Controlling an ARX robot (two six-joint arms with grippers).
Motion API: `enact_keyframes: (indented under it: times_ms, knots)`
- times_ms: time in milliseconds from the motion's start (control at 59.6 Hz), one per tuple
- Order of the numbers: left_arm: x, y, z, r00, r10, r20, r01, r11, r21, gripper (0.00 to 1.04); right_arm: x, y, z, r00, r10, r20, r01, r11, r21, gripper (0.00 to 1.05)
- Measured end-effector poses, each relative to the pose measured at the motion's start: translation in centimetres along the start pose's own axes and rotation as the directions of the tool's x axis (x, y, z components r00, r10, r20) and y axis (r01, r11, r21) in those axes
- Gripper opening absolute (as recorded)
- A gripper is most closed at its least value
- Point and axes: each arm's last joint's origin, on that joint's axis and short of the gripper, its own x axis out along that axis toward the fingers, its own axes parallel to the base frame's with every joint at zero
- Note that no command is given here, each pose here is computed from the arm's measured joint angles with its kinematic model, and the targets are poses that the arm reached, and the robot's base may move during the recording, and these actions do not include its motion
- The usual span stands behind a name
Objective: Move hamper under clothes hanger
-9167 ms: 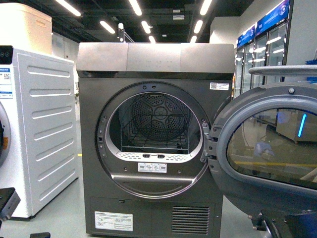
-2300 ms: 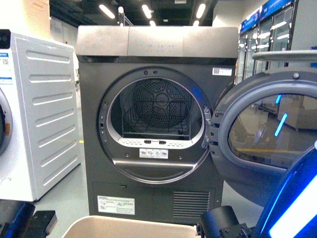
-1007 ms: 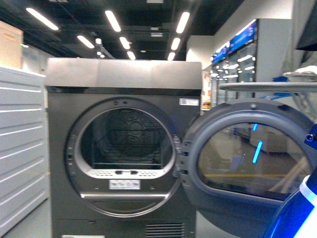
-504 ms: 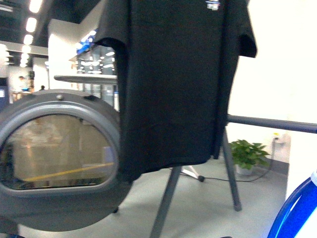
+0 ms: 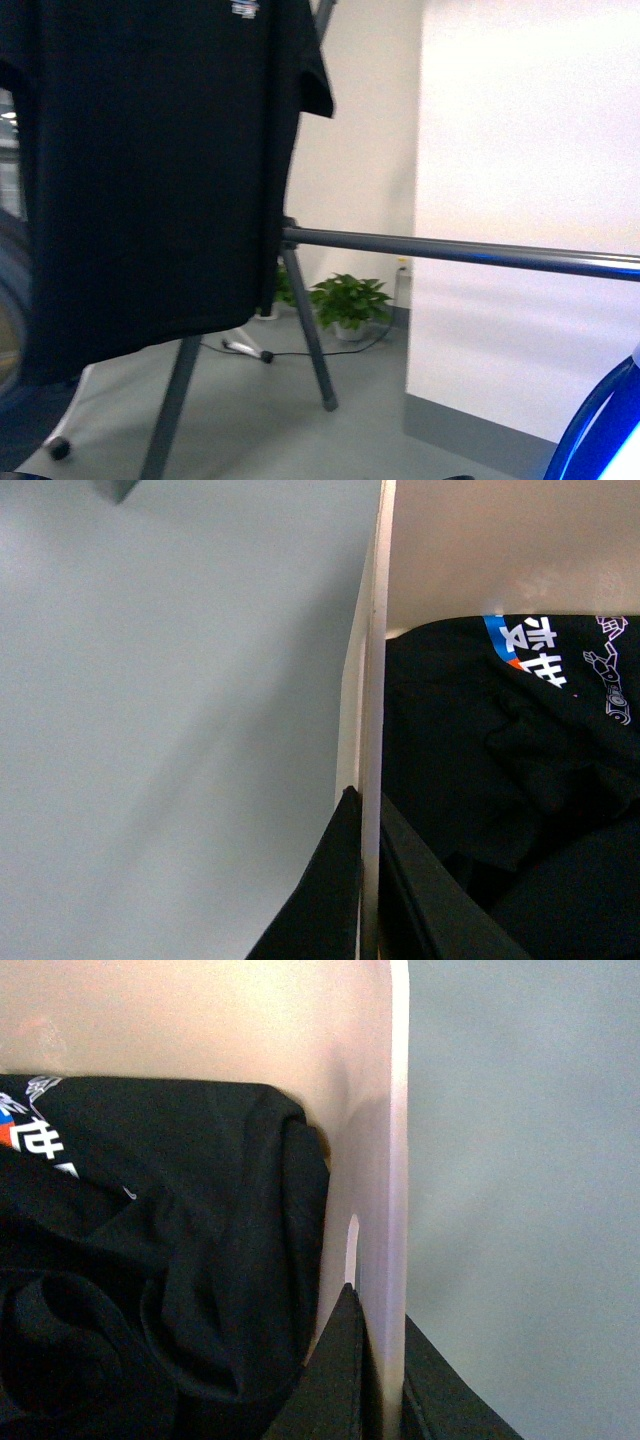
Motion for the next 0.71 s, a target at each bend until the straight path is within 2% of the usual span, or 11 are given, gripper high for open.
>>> enact_keyframes:
  times_ms: [185, 201, 218, 470, 705]
  knots:
    - [0.0, 0.0, 0.0, 1.000, 0.003, 0.000, -0.003, 1.000, 0.000, 0.04, 0.0, 0.0, 0.0, 1.000, 0.001, 0.000, -0.001, 1.000, 0.000, 0.03]
    - [0.0, -1.2, 0.2, 1.000, -0.027, 0.004, 0.027, 0.999, 0.020, 0.04, 0.0, 0.0, -0.1, 1.000, 0.001, -0.003, -0.001, 1.000, 0.000, 0.03]
    - [0.0, -1.1, 0.2, 1.000, -0.024, 0.004, 0.024, 1.000, 0.019, 0.04, 0.1, -0.9, 0.0, 1.000, -0.018, -0.005, 0.018, 1.000, 0.014, 0.03]
    - [-0.1, 0.5, 0.0, 1.000, 0.018, 0.000, -0.018, 1.000, -0.007, 0.04, -0.2, 0.7, -0.3, 1.000, 0.020, -0.006, -0.020, 1.000, -0.014, 0.03]
    - [0.0, 0.2, 0.0, 1.000, 0.010, 0.000, -0.010, 1.000, -0.002, 0.04, -0.1, 0.4, -0.2, 1.000, 0.007, -0.005, -0.007, 1.000, -0.008, 0.03]
